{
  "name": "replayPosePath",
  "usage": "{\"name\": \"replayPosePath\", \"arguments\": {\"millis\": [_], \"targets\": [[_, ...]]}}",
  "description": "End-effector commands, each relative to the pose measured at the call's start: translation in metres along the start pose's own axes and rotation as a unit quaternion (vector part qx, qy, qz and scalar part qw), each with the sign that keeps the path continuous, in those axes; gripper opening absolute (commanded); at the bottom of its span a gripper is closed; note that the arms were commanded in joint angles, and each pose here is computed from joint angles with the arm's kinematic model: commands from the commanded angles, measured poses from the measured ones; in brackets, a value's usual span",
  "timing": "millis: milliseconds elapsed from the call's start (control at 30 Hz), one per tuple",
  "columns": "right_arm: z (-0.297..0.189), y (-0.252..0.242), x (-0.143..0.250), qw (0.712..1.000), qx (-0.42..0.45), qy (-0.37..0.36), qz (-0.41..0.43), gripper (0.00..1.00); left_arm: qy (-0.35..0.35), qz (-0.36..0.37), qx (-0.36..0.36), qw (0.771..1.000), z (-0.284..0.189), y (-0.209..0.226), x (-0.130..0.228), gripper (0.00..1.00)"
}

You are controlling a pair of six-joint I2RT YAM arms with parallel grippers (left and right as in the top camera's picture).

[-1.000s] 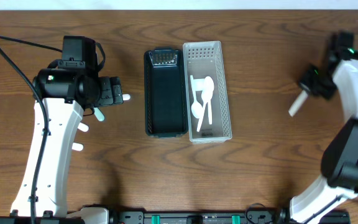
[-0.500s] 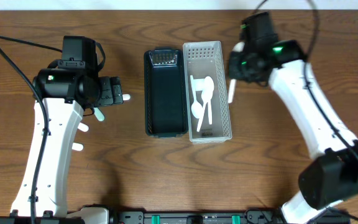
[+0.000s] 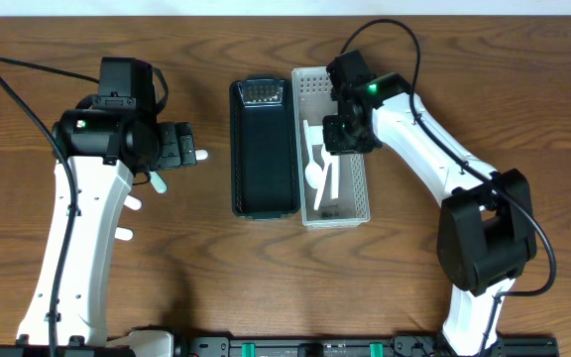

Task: Pack container
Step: 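Place the spoon into the white tray and withdraw right gripper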

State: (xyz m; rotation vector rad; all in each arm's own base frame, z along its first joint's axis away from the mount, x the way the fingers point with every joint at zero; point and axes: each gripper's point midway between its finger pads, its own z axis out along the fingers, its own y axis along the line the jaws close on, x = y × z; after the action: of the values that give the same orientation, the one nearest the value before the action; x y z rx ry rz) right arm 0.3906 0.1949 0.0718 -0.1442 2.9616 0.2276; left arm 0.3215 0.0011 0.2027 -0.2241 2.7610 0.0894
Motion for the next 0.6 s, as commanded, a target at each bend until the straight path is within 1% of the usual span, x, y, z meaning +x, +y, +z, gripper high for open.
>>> {"name": "replayPosePath", "arguments": {"millis": [0,100,233,300,333,367,433,567], "targets": [[-0.006,0.013,-0.005,0.998,-0.017,-0.01,-0.063,0.37,-0.011,0.0,-0.002,1.0,-0.006,0.001,-0.006,0.98],[-0.027,0.02,-0.022,0.997,-0.023,-0.033,-0.072,0.38,-0.011,0.0,-0.002,1.0,-0.006,0.001,-0.006,0.98],[-0.084,0.03,-0.052,0.99,-0.034,-0.087,-0.106,0.4,-0.012,-0.003,-0.002,1.0,-0.007,0.001,-0.006,0.98],[-0.117,0.027,-0.066,0.987,-0.032,-0.118,-0.107,0.4,-0.015,-0.01,-0.001,1.0,-0.008,0.001,-0.006,0.99],[-0.134,0.023,-0.073,0.985,-0.028,-0.136,-0.101,0.4,-0.017,-0.015,-0.001,1.0,-0.008,0.001,-0.007,1.0],[-0.156,0.016,-0.081,0.983,-0.027,-0.156,-0.092,0.4,-0.02,-0.025,0.0,0.999,-0.009,0.001,-0.008,0.99],[-0.184,0.003,-0.089,0.98,-0.025,-0.182,-0.077,0.4,-0.027,-0.029,0.001,0.999,-0.009,0.001,-0.011,0.99],[-0.222,-0.04,-0.093,0.978,-0.007,-0.207,-0.035,0.41,-0.034,-0.034,-0.023,0.999,-0.011,0.011,-0.014,0.98]]}}
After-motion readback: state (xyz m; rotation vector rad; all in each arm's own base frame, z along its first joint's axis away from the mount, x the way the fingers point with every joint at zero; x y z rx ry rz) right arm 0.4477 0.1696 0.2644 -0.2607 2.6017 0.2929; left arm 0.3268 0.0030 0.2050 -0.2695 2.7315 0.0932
